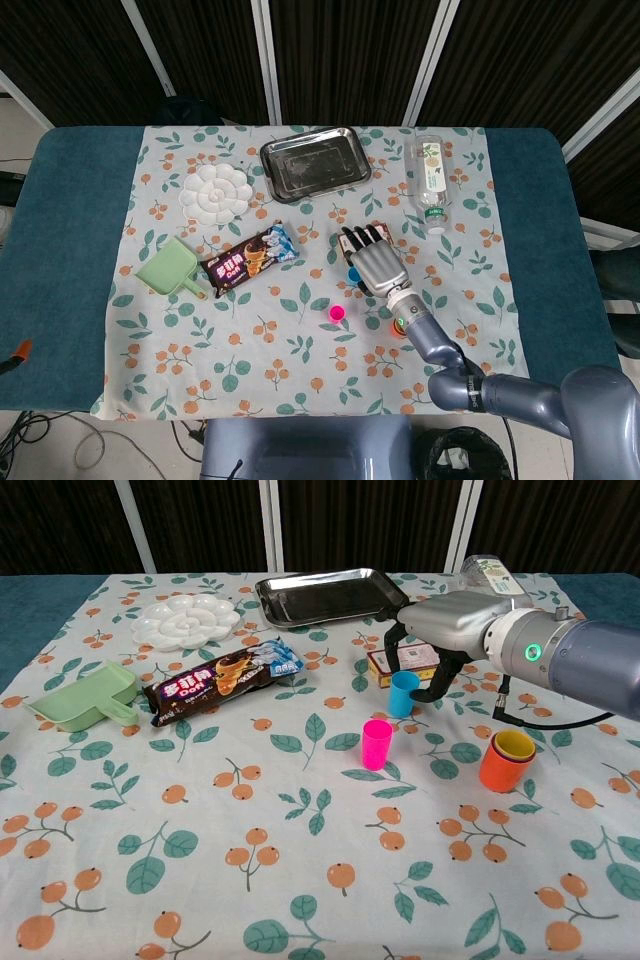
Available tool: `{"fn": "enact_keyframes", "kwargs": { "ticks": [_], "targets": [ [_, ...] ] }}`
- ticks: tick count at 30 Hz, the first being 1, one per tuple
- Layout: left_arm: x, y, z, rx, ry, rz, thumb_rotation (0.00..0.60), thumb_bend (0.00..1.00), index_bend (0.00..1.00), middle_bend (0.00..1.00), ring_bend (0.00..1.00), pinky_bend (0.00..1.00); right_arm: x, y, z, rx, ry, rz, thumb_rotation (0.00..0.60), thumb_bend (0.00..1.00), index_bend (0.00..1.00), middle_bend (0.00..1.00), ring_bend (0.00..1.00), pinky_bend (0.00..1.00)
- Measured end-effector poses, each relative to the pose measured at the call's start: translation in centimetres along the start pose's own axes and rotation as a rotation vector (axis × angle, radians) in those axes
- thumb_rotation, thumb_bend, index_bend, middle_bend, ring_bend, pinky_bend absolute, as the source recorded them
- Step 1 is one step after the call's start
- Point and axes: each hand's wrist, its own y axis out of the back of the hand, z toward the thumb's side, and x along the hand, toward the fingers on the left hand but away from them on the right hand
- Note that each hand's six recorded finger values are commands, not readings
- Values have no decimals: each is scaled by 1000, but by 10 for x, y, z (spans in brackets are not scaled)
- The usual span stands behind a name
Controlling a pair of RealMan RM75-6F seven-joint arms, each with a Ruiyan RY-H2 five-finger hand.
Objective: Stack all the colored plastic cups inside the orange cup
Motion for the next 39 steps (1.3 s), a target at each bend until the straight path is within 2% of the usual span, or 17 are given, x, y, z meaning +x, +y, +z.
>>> {"fn": "enact_keyframes", "kwargs": {
  "ticks": [10,18,29,39],
  "targets": [
    [1,1,-1,0,2,2,600,189,95,68,5,0,1,5,-1,7,0,-15,600,409,495,0,76,112],
    [1,0,0,-2,-3,0,600,189,95,67,5,0,16,20,-8,8,11,-19,600,409,495,0,76,112],
    [1,-2,2,-6,-5,-6,600,189,95,67,5,0,79,49,-32,28,32,27,600,408,495,0,76,112],
    [1,-1,2,-12,-2,-4,600,189,95,67,5,0,131,56,-39,4,51,48,600,409,495,0,76,112]
  ]
}}
